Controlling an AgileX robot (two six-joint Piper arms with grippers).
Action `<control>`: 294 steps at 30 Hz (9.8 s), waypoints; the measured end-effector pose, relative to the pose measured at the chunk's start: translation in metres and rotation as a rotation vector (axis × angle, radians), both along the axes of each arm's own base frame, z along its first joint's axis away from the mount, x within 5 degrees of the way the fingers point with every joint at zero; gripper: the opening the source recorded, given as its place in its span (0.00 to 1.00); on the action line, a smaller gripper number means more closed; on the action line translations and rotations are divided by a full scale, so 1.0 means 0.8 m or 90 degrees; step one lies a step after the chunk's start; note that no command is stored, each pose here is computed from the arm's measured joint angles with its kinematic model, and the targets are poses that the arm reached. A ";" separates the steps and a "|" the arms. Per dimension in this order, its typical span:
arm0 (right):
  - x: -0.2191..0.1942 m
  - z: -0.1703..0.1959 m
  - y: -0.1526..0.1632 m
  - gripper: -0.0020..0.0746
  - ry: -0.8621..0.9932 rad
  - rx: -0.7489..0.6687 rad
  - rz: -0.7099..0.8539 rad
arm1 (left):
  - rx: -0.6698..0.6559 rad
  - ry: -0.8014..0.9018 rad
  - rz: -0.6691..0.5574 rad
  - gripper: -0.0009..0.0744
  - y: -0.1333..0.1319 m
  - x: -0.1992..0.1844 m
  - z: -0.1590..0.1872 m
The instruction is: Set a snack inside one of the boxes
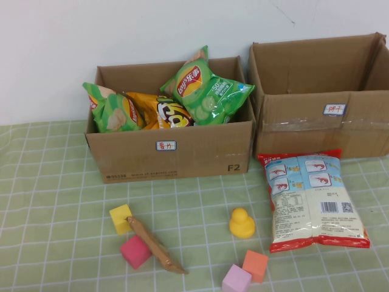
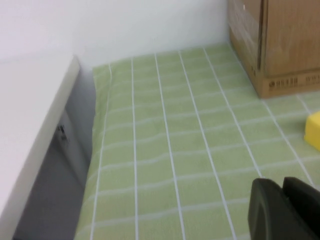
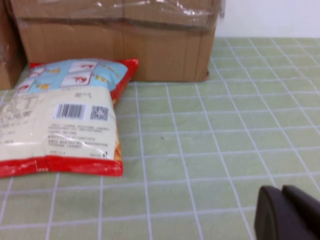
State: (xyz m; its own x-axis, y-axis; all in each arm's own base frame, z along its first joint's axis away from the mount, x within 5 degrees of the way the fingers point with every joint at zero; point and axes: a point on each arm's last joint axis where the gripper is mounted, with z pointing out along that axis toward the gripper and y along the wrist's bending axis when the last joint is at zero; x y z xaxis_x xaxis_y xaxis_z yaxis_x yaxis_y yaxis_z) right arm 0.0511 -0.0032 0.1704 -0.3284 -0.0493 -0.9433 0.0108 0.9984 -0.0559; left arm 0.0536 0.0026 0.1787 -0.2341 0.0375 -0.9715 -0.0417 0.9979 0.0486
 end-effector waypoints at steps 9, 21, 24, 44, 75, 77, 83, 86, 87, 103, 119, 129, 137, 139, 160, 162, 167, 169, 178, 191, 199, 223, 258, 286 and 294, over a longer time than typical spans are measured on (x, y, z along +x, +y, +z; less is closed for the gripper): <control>0.007 0.035 0.004 0.02 -0.219 0.002 0.025 | 0.015 -0.258 0.005 0.05 0.001 0.001 0.046; -0.014 0.100 0.010 0.02 -0.606 0.019 0.060 | 0.032 -0.438 0.006 0.05 0.000 -0.008 0.076; -0.016 0.103 0.008 0.02 -0.627 0.042 0.053 | -0.009 -0.451 0.000 0.05 0.000 -0.009 0.078; 0.003 0.184 0.012 0.02 -0.211 -0.049 0.076 | -0.030 0.019 0.064 0.01 0.010 0.007 0.156; 0.076 0.117 0.021 0.02 0.155 0.017 0.113 | -0.304 0.405 -0.254 0.01 -0.122 0.201 0.056; 0.076 0.117 0.021 0.02 0.152 0.017 0.113 | -0.285 0.429 -0.265 0.01 -0.137 0.212 0.047; 0.076 0.113 0.021 0.02 0.158 0.021 0.112 | -0.222 0.534 -0.288 0.01 -0.177 0.234 0.005; 0.076 0.113 0.021 0.02 0.158 0.022 0.112 | -0.183 0.576 -0.308 0.01 -0.187 0.236 -0.006; 0.076 0.112 0.021 0.02 0.159 0.022 0.112 | -0.169 0.589 -0.319 0.01 -0.189 0.236 -0.006; 0.076 0.112 0.022 0.02 0.157 0.029 0.112 | -0.118 0.702 -0.273 0.12 -0.183 0.235 0.002; 0.076 0.112 0.024 0.02 0.157 0.054 0.113 | -0.203 0.738 -0.151 0.76 -0.192 0.259 -0.044; 0.076 0.112 0.024 0.02 0.157 0.055 0.113 | -0.232 0.718 -0.168 0.74 -0.204 0.275 -0.032; 0.076 0.112 0.025 0.02 0.156 0.066 0.113 | -0.216 0.736 -0.157 0.73 -0.206 0.283 -0.061; 0.076 0.112 0.025 0.02 0.156 0.066 0.113 | -0.211 0.748 -0.153 0.71 -0.206 0.283 -0.070; 0.076 0.112 0.025 0.02 0.156 0.067 0.113 | -0.197 0.752 -0.183 0.12 -0.207 0.280 -0.061; 0.076 0.112 0.025 0.02 0.156 0.067 0.113 | -0.198 0.744 -0.194 0.12 -0.208 0.279 -0.050; 0.076 0.112 0.025 0.02 0.156 0.067 0.113 | -0.187 0.715 -0.289 0.12 -0.220 0.286 -0.004; 0.076 0.112 0.025 0.02 0.156 0.067 0.113 | -0.196 0.695 -0.342 0.12 -0.229 0.291 0.020; 0.076 0.112 0.025 0.02 0.156 0.068 0.113 | -0.247 0.395 -0.550 0.12 -0.274 0.345 0.153; 0.076 0.113 0.027 0.02 0.154 0.096 0.115 | -0.331 0.164 -0.631 0.12 -0.339 0.461 0.202; 0.076 0.113 0.027 0.02 0.154 0.095 0.116 | -0.322 0.135 -0.627 0.14 -0.367 0.521 0.149; 0.075 0.112 0.028 0.02 0.161 0.090 0.122 | -0.098 0.320 -0.693 0.03 -0.321 0.486 0.180; 0.074 0.116 0.041 0.02 0.142 0.101 0.202 | 0.160 0.280 -0.458 0.01 -0.128 0.162 0.383; 0.070 0.094 0.043 0.02 0.161 0.072 0.230 | 0.158 0.150 -0.349 0.01 -0.068 0.074 0.078; 0.079 0.092 0.047 0.02 0.161 0.092 0.242 | 0.189 0.191 -0.352 0.01 -0.064 0.070 0.066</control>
